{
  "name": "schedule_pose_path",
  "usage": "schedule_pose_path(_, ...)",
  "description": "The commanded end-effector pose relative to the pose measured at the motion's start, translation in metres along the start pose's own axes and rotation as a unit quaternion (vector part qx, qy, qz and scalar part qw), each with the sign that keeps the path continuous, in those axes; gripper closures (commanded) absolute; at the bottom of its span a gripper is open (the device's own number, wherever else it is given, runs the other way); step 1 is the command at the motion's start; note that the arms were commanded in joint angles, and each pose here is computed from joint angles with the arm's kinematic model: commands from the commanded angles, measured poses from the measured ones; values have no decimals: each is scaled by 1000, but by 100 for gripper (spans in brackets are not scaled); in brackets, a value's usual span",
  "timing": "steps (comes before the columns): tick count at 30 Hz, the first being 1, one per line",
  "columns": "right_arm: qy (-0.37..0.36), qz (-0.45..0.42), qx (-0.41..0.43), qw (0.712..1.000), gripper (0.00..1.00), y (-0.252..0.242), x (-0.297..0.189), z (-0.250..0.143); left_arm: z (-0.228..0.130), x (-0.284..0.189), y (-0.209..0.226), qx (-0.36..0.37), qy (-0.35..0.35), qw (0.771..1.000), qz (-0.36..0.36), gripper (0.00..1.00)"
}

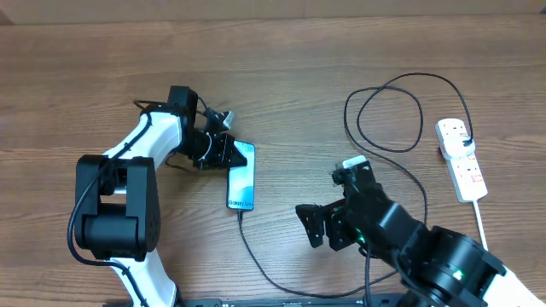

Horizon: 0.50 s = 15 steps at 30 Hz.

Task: Plug charger to phone and switch on socket
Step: 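Hold the phone flat with the left gripper, release and lift the right gripper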

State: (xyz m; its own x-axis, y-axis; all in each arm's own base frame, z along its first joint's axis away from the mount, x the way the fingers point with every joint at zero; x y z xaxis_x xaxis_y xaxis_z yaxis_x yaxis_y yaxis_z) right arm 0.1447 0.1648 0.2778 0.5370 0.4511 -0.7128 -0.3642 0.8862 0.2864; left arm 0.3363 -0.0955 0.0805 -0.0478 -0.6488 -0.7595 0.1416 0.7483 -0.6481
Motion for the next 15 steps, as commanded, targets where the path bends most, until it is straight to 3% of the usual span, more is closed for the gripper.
schedule_pose_path(1,-8,-3,5,1000,0,4,2,9,-10,8,1,14,7,1000,-15,96)
schedule_pose_path(15,19,-18,15,1000,0,6,21,7,-19,17,10,13,7,1000,-7,94)
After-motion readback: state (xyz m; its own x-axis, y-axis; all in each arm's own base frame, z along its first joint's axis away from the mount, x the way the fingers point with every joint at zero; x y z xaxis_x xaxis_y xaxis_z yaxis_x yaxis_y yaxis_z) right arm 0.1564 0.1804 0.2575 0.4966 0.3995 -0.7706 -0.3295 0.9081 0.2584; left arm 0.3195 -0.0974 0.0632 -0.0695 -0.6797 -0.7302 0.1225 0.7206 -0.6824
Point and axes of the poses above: each gripper's point midway between its finger pads, its own x axis out along the fingers, its own y axis along the line the jaws close on, z = x × y, the point moved 7 cm from there along -x, back along the fingers, and after that the axes turned 1 degree about x, right-handed, at the moved point
